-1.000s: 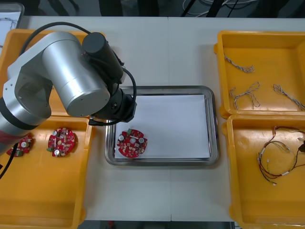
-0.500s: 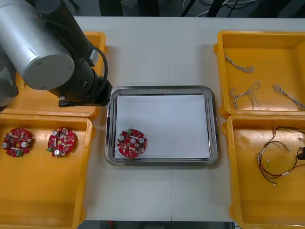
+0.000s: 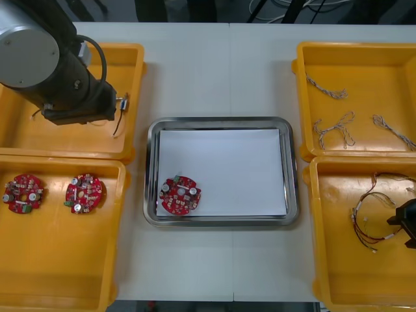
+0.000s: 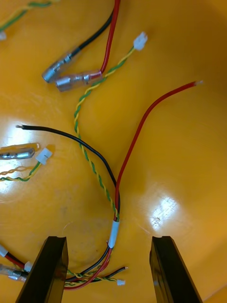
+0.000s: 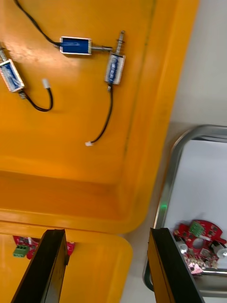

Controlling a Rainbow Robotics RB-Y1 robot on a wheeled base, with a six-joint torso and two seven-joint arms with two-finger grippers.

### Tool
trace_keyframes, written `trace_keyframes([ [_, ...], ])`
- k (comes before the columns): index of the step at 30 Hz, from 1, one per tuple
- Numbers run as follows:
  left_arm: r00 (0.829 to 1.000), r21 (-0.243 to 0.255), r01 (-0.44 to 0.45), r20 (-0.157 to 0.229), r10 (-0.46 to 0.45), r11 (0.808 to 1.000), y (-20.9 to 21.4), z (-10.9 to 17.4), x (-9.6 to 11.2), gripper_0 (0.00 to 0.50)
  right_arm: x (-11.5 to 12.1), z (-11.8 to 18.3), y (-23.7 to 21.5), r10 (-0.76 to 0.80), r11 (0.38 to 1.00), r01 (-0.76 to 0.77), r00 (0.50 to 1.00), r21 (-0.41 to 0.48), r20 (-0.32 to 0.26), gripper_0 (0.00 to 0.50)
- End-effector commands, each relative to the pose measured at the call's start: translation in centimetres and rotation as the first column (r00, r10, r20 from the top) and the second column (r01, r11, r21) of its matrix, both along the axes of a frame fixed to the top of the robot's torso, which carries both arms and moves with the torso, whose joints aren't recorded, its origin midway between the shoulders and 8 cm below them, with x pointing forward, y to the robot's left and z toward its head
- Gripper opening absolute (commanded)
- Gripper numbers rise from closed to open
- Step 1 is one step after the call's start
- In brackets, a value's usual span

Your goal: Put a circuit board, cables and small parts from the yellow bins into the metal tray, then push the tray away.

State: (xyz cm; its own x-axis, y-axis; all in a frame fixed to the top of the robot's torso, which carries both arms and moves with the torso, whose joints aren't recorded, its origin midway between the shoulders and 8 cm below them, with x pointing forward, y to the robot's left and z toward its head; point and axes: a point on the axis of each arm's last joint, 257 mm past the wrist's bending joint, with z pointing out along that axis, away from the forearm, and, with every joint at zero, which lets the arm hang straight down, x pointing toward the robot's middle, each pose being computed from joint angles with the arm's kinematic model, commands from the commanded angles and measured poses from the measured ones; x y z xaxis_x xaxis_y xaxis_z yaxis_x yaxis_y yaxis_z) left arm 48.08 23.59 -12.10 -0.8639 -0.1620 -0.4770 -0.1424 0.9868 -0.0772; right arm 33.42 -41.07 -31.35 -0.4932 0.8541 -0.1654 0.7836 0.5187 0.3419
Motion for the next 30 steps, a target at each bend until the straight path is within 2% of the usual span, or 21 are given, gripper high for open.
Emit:
trace_keyframes([
  [1,0.997,0.102,0.014,0.07,-0.021,0.995,4.1,3.5,2.1,0.5,-0.9,-1.5,0.8,-0.031,0.999,0.032,0.999,0.021,-0.02,0.5],
  [6,0.995,0.043,-0.063,0.084,0.059,0.997,6.4,4.2,3.5,0.5,-1.3,-2.1,1.0,-0.028,0.999,0.029,0.999,0.02,-0.037,0.5],
  [14,0.984,0.005,-0.146,0.102,0.145,0.989,9.4,5.1,4.7,0.5,-1.6,-3.3,1.0,-0.031,0.999,0.031,0.998,0.014,-0.048,0.5],
  [25,0.963,-0.055,-0.255,0.075,0.259,0.965,11.7,5.8,6.3,0.5,-2.5,-4.4,1.1,-0.036,0.999,0.036,0.997,0.011,-0.062,0.5],
  [30,0.954,-0.091,-0.282,0.08,0.29,0.955,12.5,5.5,7.4,0.5,-2.9,-4.8,1.3,-0.04,0.999,0.04,0.997,0.011,-0.073,0.5],
])
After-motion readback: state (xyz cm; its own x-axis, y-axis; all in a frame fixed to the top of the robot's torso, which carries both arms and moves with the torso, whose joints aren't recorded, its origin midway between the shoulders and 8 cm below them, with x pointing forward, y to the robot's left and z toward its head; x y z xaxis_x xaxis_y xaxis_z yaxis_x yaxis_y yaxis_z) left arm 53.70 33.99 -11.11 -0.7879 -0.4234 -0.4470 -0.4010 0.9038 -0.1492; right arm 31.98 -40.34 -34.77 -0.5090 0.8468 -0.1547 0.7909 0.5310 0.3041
